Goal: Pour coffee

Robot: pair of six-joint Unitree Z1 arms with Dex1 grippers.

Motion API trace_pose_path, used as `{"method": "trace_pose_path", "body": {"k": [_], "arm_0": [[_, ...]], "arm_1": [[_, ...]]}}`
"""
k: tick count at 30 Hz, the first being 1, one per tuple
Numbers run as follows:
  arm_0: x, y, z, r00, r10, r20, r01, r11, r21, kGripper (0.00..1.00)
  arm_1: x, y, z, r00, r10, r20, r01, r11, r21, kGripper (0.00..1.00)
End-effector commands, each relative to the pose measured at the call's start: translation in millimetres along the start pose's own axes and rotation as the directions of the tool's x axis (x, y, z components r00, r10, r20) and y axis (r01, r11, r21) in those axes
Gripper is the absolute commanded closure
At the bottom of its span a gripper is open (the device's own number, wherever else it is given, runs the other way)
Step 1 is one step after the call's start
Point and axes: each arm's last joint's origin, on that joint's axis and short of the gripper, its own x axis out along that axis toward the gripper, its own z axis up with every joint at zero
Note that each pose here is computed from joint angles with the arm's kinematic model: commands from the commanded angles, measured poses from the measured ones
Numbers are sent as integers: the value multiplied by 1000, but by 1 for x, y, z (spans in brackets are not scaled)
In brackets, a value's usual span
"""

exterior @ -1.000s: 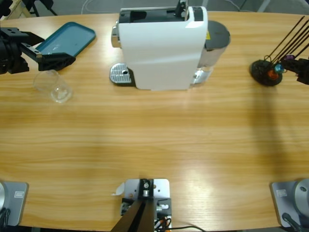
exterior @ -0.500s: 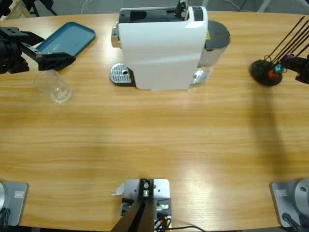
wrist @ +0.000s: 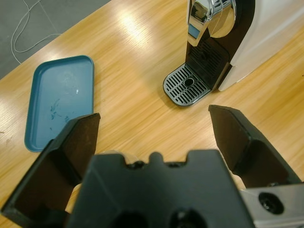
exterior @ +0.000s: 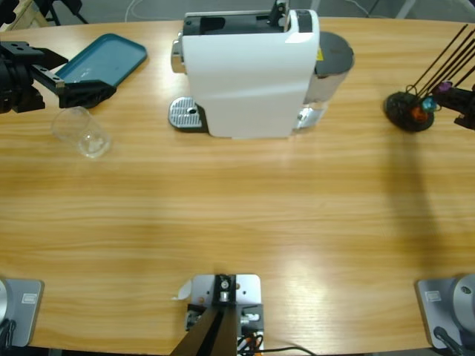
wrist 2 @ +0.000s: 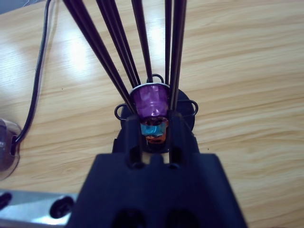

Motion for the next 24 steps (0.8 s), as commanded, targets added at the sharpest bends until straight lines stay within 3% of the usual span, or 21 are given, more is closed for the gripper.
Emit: {"method": "trace_pose_path", "body": {"k": [1, 8, 12, 13, 14, 15, 20, 24], "arm_0": [[8, -1, -15, 999, 8, -48, -9, 1000, -24, 0], [11, -2, -17, 998, -3, -60, 1, 1000, -30, 0], [11, -2, -18, 998, -7, -63, 4, 999, -40, 0], [11, -2, -18, 998, -7, -63, 5, 999, -40, 0], [11, -3, -18, 998, -8, -63, 6, 999, -41, 0], [11, -3, -18, 998, -10, -61, 7, 999, -43, 0], [12, -3, -15, 999, -13, -50, 10, 999, -49, 0], [11, -3, -15, 999, -13, -43, 10, 998, -55, 0]], "arm_1": [[-28, -7, 4, 999, -3, 49, 2, 1000, 9, 911], [-45, -6, 28, 994, 5, 107, -7, 1000, 19, 911], [-45, -5, 29, 996, 4, 94, -5, 1000, 17, 880], [-44, -5, 27, 997, 1, 78, -3, 1000, 18, 682], [-43, -5, 24, 999, -2, 51, 0, 1000, 29, 378], [-42, -5, 21, 999, -2, 33, 1, 999, 41, 218], [-28, -1, 1, 999, 6, -35, -5, 999, 45, 111], [-8, 4, -4, 997, 16, -79, -13, 999, 33, 105]]}}
